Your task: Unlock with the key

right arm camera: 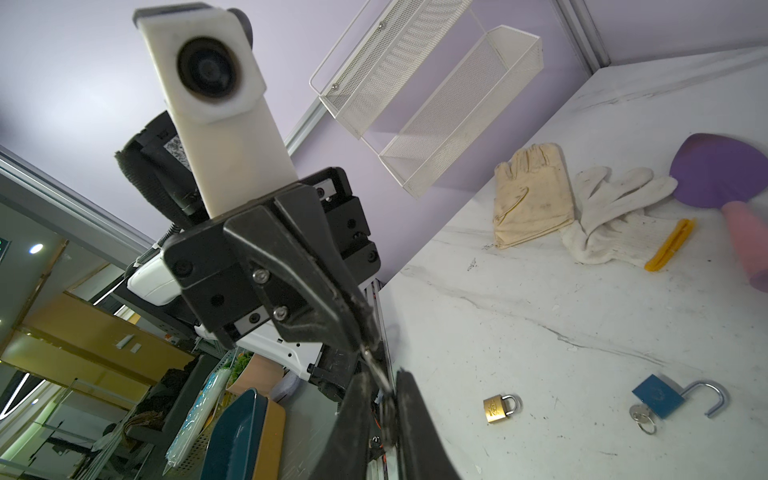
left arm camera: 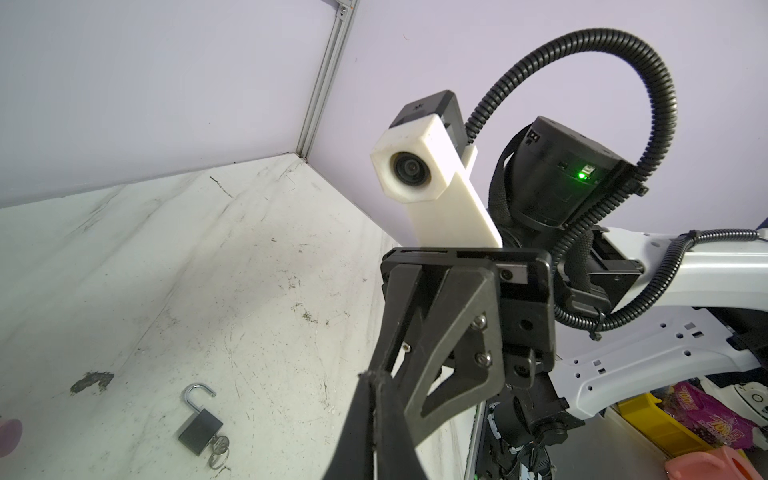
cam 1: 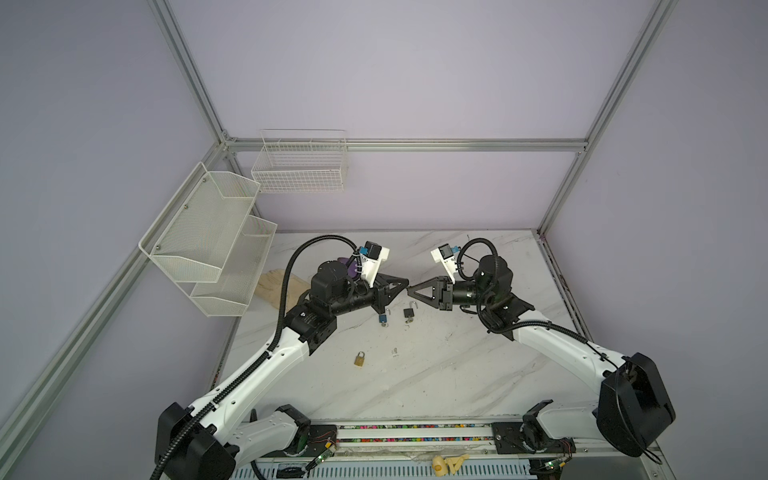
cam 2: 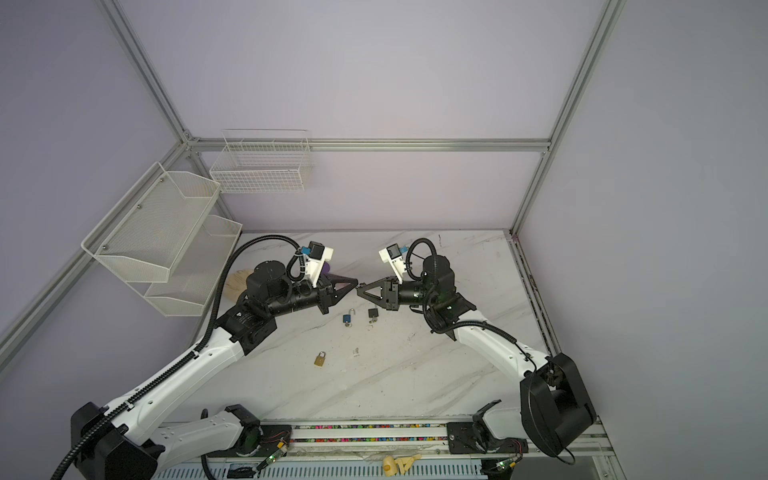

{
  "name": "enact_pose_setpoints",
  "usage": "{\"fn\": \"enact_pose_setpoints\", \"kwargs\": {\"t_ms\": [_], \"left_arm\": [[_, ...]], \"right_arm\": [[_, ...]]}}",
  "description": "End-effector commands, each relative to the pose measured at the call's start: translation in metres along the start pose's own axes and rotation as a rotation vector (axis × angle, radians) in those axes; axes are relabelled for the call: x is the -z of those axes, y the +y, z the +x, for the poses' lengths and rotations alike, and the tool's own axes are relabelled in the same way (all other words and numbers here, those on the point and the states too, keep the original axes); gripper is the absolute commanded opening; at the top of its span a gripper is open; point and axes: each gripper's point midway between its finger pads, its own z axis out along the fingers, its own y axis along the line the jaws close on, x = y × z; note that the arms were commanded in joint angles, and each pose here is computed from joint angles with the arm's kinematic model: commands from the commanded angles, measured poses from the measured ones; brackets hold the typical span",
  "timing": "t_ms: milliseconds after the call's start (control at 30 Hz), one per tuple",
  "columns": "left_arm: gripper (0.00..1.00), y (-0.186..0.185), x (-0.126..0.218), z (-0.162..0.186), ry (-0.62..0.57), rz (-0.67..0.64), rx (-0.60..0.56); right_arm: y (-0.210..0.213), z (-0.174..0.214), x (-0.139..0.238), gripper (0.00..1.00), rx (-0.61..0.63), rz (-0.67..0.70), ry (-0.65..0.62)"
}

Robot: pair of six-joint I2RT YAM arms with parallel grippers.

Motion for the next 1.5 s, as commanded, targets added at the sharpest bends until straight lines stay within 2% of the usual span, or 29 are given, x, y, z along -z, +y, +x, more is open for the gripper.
{"fn": "enact_pose_setpoints", "kwargs": {"t_ms": [0,167,700,867,1067,1133,1233,1300,1367,1467], "left_arm": [[0.00,-0.026,0.012,-0.047,-0.103,0.053,-0.077],[0.00,-0.026,0.011,-0.047,-0.103,0.060,-0.075],[0.00,-0.024,0.011,-0.048,-0.106,0.052,-0.074],[0.00,-0.023,0.010,-0.046,-0.103,0.048,-0.072],[0.00,-0.020,0.013,-0.050,-0.119,0.018,-0.059],[0.09,-0.018,0.014,-0.053,-0.132,0.011,-0.034],[0.33,-0.022,0.015,-0.057,-0.139,0.030,-0.020],[0.41,-0.021,0.019,-0.057,-0.148,0.011,-0.013],[0.49,-0.014,0.024,-0.055,-0.153,-0.035,0.012],[0.59,0.008,0.034,-0.039,-0.106,-0.174,0.082]], "right_arm": [[0.016,-0.012,0.001,0.19,0.055,-0.052,-0.018],[0.016,-0.013,0.000,0.20,0.053,-0.057,-0.020],[0.019,-0.014,0.002,0.07,0.059,-0.060,-0.026],[0.022,-0.016,0.003,0.00,0.071,-0.061,-0.034],[0.025,-0.018,0.005,0.00,0.087,-0.056,-0.045],[0.026,-0.017,0.006,0.00,0.096,-0.054,-0.046],[0.019,-0.018,0.008,0.00,0.079,-0.015,-0.066],[0.016,-0.018,0.008,0.00,0.073,0.010,-0.063],[0.002,-0.018,0.011,0.00,0.060,0.098,-0.071],[-0.031,-0.013,0.020,0.00,0.028,0.299,-0.073]]}}
